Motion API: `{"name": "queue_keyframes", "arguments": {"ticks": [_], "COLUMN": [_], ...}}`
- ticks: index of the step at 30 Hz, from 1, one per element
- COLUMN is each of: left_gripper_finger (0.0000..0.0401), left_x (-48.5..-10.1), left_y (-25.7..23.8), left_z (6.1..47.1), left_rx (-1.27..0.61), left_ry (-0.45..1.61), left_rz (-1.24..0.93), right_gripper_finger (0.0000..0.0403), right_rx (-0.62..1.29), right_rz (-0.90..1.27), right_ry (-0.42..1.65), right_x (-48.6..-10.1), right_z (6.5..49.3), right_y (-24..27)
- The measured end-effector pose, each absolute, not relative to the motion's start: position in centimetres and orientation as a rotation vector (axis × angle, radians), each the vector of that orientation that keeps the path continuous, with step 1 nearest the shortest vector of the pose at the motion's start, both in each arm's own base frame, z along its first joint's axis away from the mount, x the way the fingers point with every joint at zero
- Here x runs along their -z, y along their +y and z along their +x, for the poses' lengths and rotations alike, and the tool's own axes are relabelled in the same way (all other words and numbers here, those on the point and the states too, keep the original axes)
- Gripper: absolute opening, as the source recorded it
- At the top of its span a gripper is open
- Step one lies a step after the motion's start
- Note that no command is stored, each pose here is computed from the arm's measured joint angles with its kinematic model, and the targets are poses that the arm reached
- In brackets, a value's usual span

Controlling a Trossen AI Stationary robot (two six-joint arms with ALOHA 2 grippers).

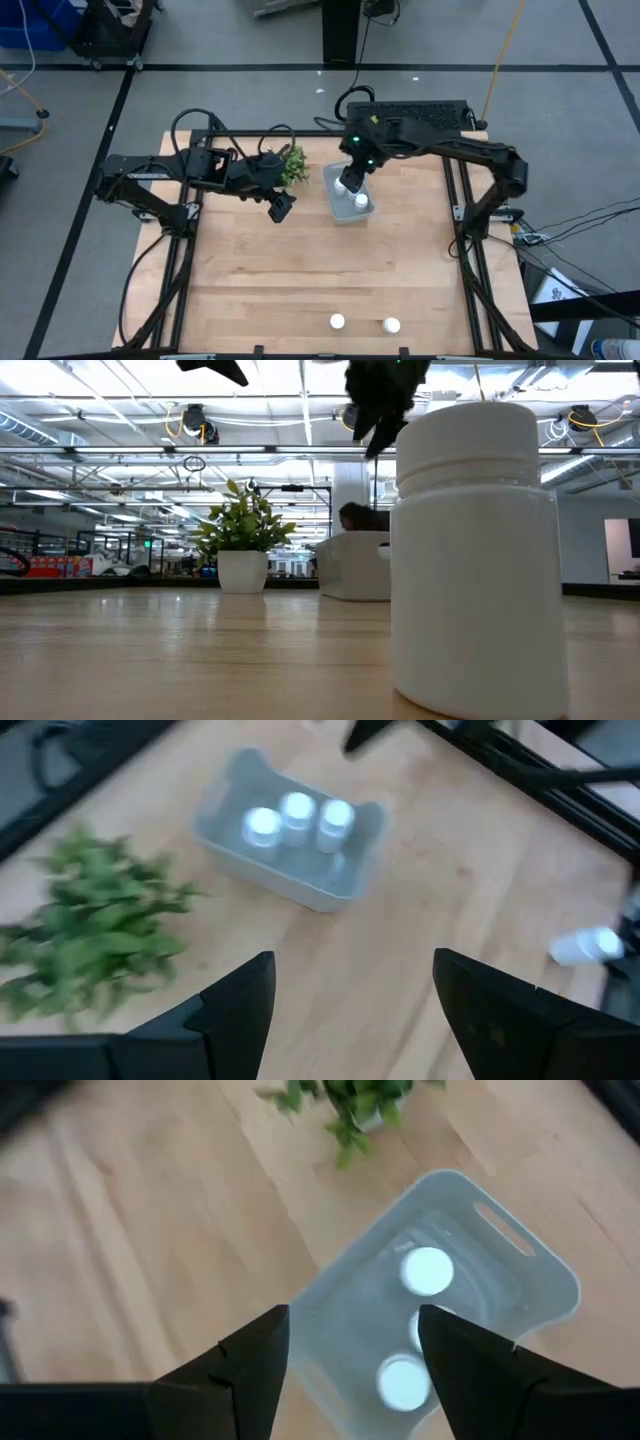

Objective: Pick and place pill bottles into a basket
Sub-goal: Put the white pill bottle into the gray bin

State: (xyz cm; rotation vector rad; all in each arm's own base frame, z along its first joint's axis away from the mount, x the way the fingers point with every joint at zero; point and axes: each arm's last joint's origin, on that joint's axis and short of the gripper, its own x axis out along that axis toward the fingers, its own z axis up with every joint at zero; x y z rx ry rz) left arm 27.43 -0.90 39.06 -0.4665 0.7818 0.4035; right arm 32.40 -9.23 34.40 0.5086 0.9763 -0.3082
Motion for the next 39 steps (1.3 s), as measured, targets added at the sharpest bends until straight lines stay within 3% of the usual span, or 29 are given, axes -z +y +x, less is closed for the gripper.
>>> {"name": "queue_keyframes", "arguments": {"ticks": [12,17,27,34,39], "left_gripper_finger": [0.0278,0.0278,0.0240,0.0219,0.0218], "left_x": [-36.5,-34.4,-31.7,-30.8,-29.9], "left_y": [-4.4,-6.9,-12.3,-16.3,-19.5], "left_z": [34.0,36.4,38.2,39.1,40.0], "left_rx": [0.169,0.240,0.233,0.251,0.241], "left_ry": [0.756,0.759,0.735,0.689,0.762], "left_rz": [-0.427,-0.410,-0.388,-0.442,-0.409], "right_gripper_finger": [0.0216,0.0214,0.0212,0.0212,0.0212], "right_rx": [0.349,0.365,0.336,0.159,-0.003], "right_rz": [0.605,0.635,0.702,0.818,0.851], "right_ry": [0.664,0.578,0.398,0.235,0.161], "right_x": [-42.0,-42.7,-38.4,-34.0,-32.7], "right_z": [26.3,23.3,19.0,18.3,18.2], "right_y": [-3.1,-0.6,2.4,4.0,5.9]}}
